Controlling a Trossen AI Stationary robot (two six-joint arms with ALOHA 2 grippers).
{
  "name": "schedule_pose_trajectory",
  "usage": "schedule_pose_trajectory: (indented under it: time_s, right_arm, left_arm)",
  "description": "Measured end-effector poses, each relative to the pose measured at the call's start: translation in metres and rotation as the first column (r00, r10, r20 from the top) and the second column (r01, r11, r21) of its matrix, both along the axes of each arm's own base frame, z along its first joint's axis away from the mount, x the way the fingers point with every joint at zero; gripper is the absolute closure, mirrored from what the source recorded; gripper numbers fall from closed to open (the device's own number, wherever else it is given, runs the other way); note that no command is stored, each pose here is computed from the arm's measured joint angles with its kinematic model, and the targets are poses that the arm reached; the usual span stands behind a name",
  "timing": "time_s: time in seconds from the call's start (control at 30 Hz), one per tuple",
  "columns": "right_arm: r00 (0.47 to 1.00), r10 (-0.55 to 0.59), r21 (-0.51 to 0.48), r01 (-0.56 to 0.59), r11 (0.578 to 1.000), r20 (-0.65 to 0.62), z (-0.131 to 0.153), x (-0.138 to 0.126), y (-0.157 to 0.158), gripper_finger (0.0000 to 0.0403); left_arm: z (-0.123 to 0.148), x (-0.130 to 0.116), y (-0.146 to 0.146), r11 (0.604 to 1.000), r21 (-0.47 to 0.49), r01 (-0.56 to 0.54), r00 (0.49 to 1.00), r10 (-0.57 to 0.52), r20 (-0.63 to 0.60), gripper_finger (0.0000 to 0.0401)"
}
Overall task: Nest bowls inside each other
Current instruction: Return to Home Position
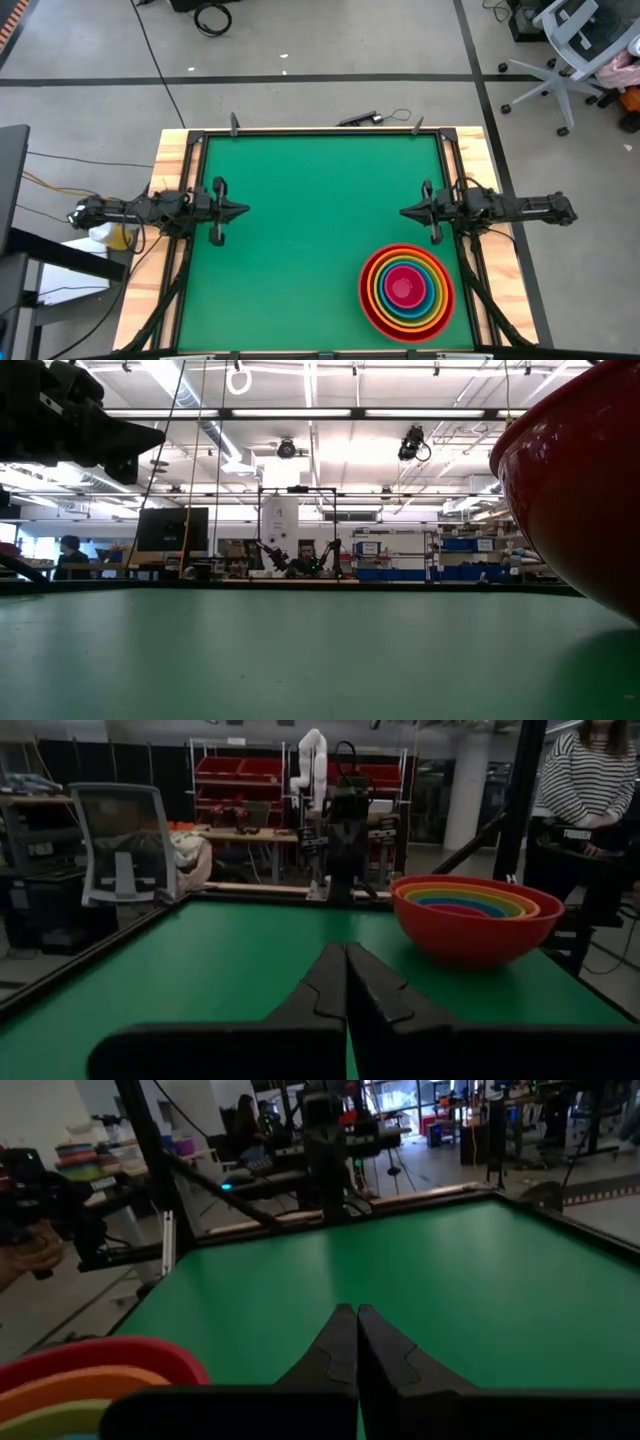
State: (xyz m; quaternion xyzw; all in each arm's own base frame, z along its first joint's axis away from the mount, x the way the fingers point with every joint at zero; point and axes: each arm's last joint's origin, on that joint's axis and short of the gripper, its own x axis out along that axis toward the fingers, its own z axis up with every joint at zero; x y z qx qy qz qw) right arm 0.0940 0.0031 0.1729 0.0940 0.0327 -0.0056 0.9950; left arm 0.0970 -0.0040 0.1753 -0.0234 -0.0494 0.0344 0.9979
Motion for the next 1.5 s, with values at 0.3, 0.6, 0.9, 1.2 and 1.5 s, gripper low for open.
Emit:
schedule_pose_trajectory:
  time_s: [0.3, 0.6, 0.9, 1.2, 1.5]
  right_arm:
    - [1.0, 0.002, -0.009, -0.002, 1.0, 0.021, -0.003, 0.002, 0.0, 0.0403]
    - [0.997, 0.015, -0.04, -0.012, 0.999, 0.079, 0.003, 0.002, 0.0, 0.0403]
    - [0.997, 0.023, -0.013, -0.022, 1.0, 0.077, -0.007, 0.004, 0.001, 0.04]
    - [0.997, 0.015, -0.007, -0.014, 1.0, 0.079, -0.006, 0.004, 0.001, 0.0363]
    - [0.997, 0.019, -0.007, -0.019, 1.0, 0.081, -0.006, 0.004, 0.001, 0.0361]
  left_arm:
    - [-0.001, 0.0, -0.003, 0.996, 0.022, 0.091, 0.996, -0.091, -0.007, 0.0399]
    - [0.003, 0.0, 0.003, 0.991, 0.075, 0.109, 0.993, -0.111, 0.027, 0.0399]
    - [-0.004, 0.0, 0.01, 0.994, -0.033, 0.103, 0.994, -0.104, -0.035, 0.04]
    - [-0.01, 0.002, 0.011, 0.996, -0.09, -0.005, 0.995, -0.004, -0.1, 0.04]
    - [-0.009, 0.002, 0.011, 0.997, -0.065, -0.034, 0.995, 0.028, -0.092, 0.0393]
